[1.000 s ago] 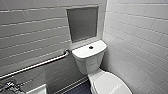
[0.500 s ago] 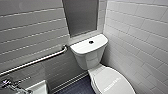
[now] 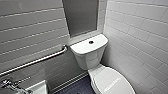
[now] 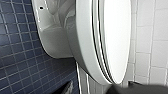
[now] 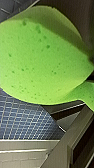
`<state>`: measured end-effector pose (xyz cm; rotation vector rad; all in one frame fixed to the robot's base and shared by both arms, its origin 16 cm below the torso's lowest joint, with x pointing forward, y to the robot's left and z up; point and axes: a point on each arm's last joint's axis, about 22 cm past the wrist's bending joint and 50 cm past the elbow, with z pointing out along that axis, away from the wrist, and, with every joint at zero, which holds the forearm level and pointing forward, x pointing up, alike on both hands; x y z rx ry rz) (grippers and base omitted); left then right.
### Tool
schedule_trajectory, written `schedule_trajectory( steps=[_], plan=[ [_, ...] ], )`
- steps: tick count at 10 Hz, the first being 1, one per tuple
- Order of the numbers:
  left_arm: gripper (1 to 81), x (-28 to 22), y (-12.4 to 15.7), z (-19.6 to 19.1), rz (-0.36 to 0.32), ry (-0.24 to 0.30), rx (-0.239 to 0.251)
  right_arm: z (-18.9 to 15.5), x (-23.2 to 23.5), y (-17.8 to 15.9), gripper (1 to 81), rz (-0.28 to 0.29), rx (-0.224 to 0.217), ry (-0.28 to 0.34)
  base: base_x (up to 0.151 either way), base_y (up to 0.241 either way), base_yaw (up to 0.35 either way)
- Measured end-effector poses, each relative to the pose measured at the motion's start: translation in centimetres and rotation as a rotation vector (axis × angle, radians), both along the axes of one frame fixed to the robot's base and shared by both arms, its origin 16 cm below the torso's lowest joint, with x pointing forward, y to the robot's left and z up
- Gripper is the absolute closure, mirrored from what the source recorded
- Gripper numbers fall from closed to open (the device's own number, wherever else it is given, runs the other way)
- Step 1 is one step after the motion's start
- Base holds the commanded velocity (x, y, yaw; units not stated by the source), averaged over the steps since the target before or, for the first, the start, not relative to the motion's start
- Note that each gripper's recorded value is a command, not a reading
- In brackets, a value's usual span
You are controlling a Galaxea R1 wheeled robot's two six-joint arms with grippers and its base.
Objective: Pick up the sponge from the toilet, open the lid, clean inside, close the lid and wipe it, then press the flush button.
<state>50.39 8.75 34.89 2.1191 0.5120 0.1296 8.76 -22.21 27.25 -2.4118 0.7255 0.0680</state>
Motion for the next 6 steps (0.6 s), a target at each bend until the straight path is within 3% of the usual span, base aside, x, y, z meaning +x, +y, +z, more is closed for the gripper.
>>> schedule_trajectory(
  steps=[2,6],
  plan=[
    [1.0,1.3,-1.9,-0.5,-0.012,0.002,0.002,-0.1,-0.2,0.6,81.1,-0.003,0.005,0.001,0.000,0.000,0.000],
    [1.0,3.1,-5.6,0.7,-0.016,-0.001,-0.043,-0.7,-0.6,0.9,81.1,-0.001,-0.003,0.002,0.000,0.000,0.000]
  ],
)
